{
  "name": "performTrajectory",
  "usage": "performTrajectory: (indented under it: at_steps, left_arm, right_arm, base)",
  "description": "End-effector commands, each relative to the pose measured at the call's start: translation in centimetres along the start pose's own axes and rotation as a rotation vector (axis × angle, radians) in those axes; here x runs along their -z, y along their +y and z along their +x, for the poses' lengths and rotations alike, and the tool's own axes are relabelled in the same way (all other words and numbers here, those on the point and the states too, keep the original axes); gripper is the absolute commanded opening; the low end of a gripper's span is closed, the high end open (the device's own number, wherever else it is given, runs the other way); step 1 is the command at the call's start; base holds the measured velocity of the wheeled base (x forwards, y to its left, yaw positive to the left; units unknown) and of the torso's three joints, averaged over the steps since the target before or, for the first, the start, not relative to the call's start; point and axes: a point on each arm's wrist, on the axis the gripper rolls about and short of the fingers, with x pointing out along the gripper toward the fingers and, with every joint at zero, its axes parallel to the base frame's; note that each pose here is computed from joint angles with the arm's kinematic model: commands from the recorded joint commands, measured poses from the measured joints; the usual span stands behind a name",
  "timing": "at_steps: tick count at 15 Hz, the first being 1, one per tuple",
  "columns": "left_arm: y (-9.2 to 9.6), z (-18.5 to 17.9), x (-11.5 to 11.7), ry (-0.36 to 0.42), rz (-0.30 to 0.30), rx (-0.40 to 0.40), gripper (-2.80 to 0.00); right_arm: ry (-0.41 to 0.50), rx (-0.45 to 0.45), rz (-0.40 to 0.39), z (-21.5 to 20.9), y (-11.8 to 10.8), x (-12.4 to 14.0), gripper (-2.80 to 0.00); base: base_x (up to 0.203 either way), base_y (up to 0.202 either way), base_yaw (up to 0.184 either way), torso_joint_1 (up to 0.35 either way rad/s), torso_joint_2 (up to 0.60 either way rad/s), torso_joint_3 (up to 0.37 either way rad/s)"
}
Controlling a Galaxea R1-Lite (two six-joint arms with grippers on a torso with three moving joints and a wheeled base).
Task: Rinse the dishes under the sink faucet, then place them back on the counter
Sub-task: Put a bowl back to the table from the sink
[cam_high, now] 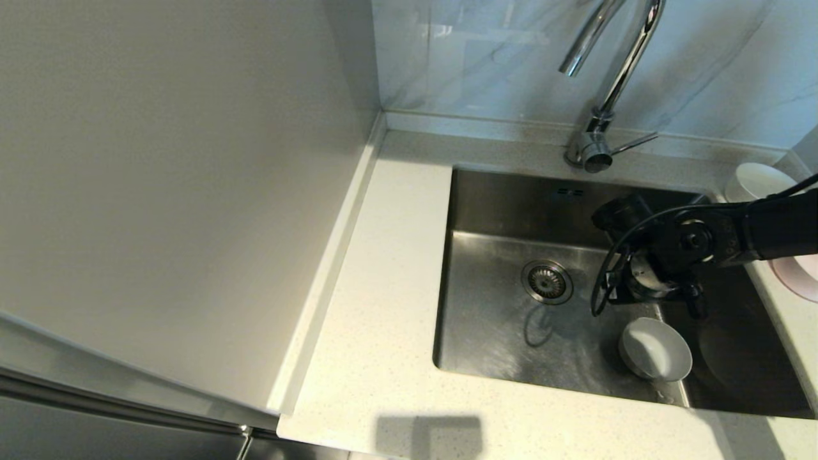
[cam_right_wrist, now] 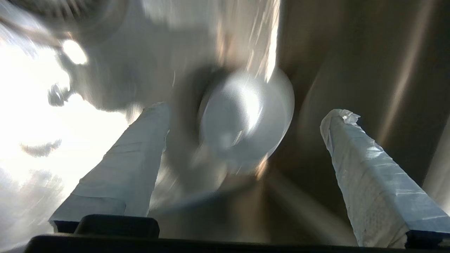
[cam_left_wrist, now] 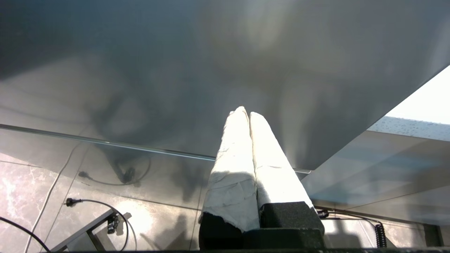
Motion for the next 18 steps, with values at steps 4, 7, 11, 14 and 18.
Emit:
performTrajectory:
  at_steps: [4, 7, 11, 14, 18]
  left_arm:
    - [0.0, 0.0, 0.0, -0.004, 0.000, 0.000, -2.80]
    - [0.0, 0.0, 0.0, -0.004, 0.000, -0.001, -2.80]
    - [0.0, 0.0, 0.0, -0.004, -0.001, -0.001, -2.80]
    - [0.0, 0.0, 0.0, -0.004, -0.001, -0.001, -2.80]
    - [0.0, 0.0, 0.0, -0.004, 0.000, -0.001, -2.80]
  right_arm:
    - [0.169, 0.070, 0.062, 3.7, 2.9, 1.7, 0.00]
    - [0.198, 0.054, 0.088, 4.7, 3.5, 1.9, 0.00]
    - [0.211, 0.070, 0.141, 6.6, 3.4, 1.5, 0.00]
    - [0.200, 0.080, 0.189, 8.3, 3.1, 0.3, 0.00]
    - [0.231, 0.103, 0.224, 11.0, 2.2, 0.1, 0.00]
  base:
    - [0.000, 0.000, 0.000, 0.000, 0.00, 0.000]
    - [0.000, 0.000, 0.000, 0.000, 0.00, 0.000]
    - [0.000, 0.000, 0.000, 0.000, 0.00, 0.000]
    - [0.000, 0.000, 0.000, 0.000, 0.00, 0.000]
    - [0.000, 0.000, 0.000, 0.000, 0.00, 0.000]
